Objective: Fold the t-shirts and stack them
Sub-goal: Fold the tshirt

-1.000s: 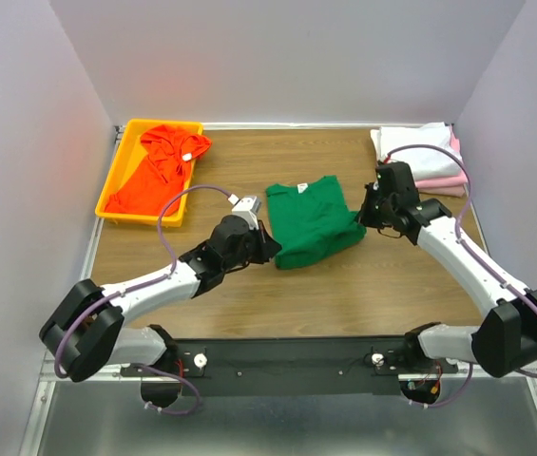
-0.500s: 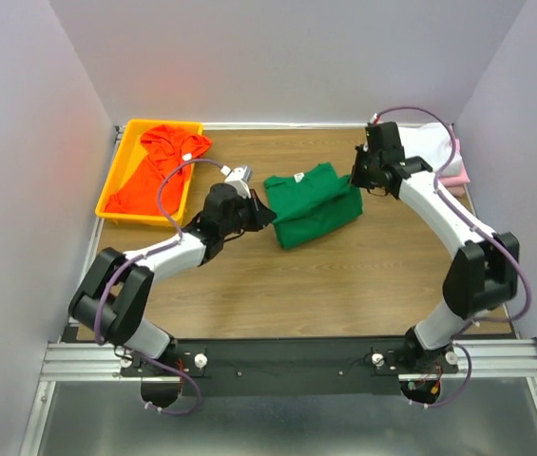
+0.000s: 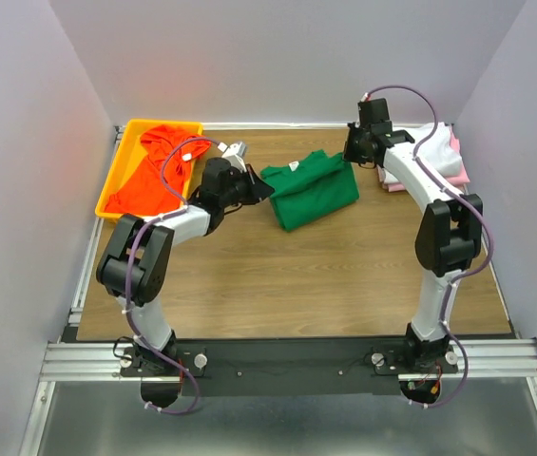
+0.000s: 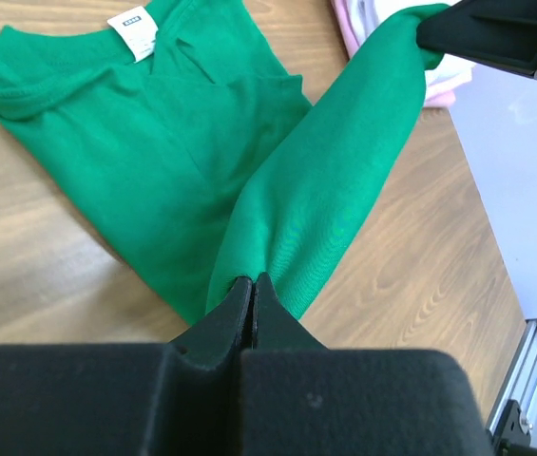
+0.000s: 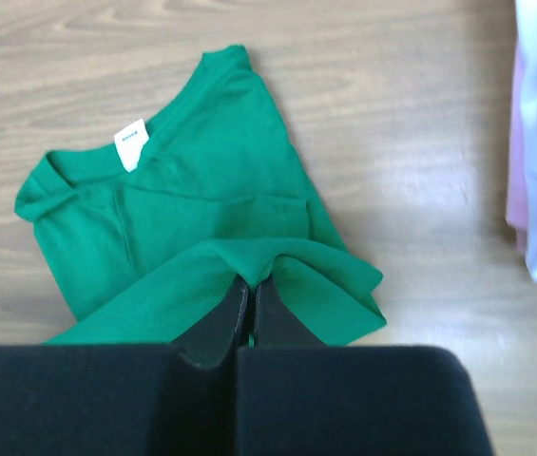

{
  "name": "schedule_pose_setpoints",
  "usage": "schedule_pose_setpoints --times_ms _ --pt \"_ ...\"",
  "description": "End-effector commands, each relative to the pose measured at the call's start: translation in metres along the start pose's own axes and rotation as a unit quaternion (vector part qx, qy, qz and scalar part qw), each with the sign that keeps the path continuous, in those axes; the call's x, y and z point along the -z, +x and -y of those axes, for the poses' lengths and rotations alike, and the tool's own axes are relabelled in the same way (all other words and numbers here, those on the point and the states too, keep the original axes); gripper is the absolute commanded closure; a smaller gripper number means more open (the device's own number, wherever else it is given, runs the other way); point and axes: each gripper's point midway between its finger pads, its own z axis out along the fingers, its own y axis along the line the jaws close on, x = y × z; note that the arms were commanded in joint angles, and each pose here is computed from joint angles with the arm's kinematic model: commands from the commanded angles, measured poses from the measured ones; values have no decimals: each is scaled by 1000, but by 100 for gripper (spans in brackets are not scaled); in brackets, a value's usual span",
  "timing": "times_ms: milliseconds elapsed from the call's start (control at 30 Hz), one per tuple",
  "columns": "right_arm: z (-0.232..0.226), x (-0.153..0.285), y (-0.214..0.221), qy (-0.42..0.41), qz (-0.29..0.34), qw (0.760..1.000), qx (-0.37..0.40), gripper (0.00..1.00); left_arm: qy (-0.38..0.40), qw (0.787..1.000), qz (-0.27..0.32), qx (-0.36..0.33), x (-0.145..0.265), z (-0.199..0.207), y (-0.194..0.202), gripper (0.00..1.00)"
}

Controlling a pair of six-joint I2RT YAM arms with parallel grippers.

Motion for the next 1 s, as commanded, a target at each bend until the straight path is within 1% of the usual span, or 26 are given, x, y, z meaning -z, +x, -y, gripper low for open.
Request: schedule_pose_setpoints --times_ms 0,67,100,167,200,233,267,300,333,367,400,433,467,500,533,567,633,700,733,767,800,933,967 --pt "1 -15 -23 -5 20 1000 6 100 17 1000 5 -2 -9 -7 -14 100" --pt "-2 -20 -33 -10 28 1000 7 100 15 1000 6 1 -13 -13 -19 100" --pt "-1 -30 -30 -10 22 1000 7 100 18 1000 3 4 -19 -16 -20 100" --pt "-7 -33 -49 -19 41 999 3 99 4 1000 5 11 -27 -34 -23 100" --pt "-6 -50 -43 -18 32 999 2 98 2 1000 16 15 -32 -37 -34 100" --pt "-8 -54 -49 -24 36 999 0 80 -9 999 29 26 -32 -49 -46 92" --pt "-18 -59 -52 -49 34 998 2 62 -13 999 34 35 -35 -56 -51 75" --pt "-24 -64 -66 -63 49 997 3 47 -18 998 50 38 -39 -63 -64 56" --pt "-32 -63 -73 -84 53 995 5 35 -28 997 65 42 -39 -67 -75 26" --pt "-36 -61 -78 -95 59 994 6 32 -38 995 79 37 -39 -69 -84 18" --pt "-41 -55 -88 -107 73 991 15 18 -51 993 101 30 -37 -69 -99 16" --pt "-46 -51 -90 -120 76 990 21 11 -53 993 106 23 -37 -69 -104 16" --pt "-45 -49 -92 -122 80 989 33 7 -50 992 113 16 -34 -62 -110 15" --pt "-43 -51 -86 -120 74 989 40 5 -51 992 111 14 -33 -62 -108 15" --pt "-39 -45 -89 -118 80 988 53 3 -57 992 110 6 -30 -61 -105 15" --pt "-35 -44 -85 -115 76 989 57 3 -59 993 105 3 -28 -61 -100 15" --pt "-25 -52 -63 -116 54 990 59 2 -59 994 93 -2 -26 -61 -90 15" --pt "-14 -50 -59 -128 49 989 55 1 -57 996 70 -4 -26 -63 -70 16" --pt "-18 -50 -53 -156 41 985 54 1 -56 997 60 -4 -28 -61 -60 16" --pt "-8 -54 -44 -163 28 985 52 1 -57 997 52 -4 -28 -62 -53 17" --pt "-7 -56 -39 -175 20 983 52 1 -61 997 39 -3 -28 -66 -41 17" --pt "1 -61 -23 -218 -1 974 64 1 -76 997 14 -3 -30 -68 -15 18" --pt "3 -59 -22 -241 -4 968 66 1 -77 997 3 -3 -34 -69 -6 18"
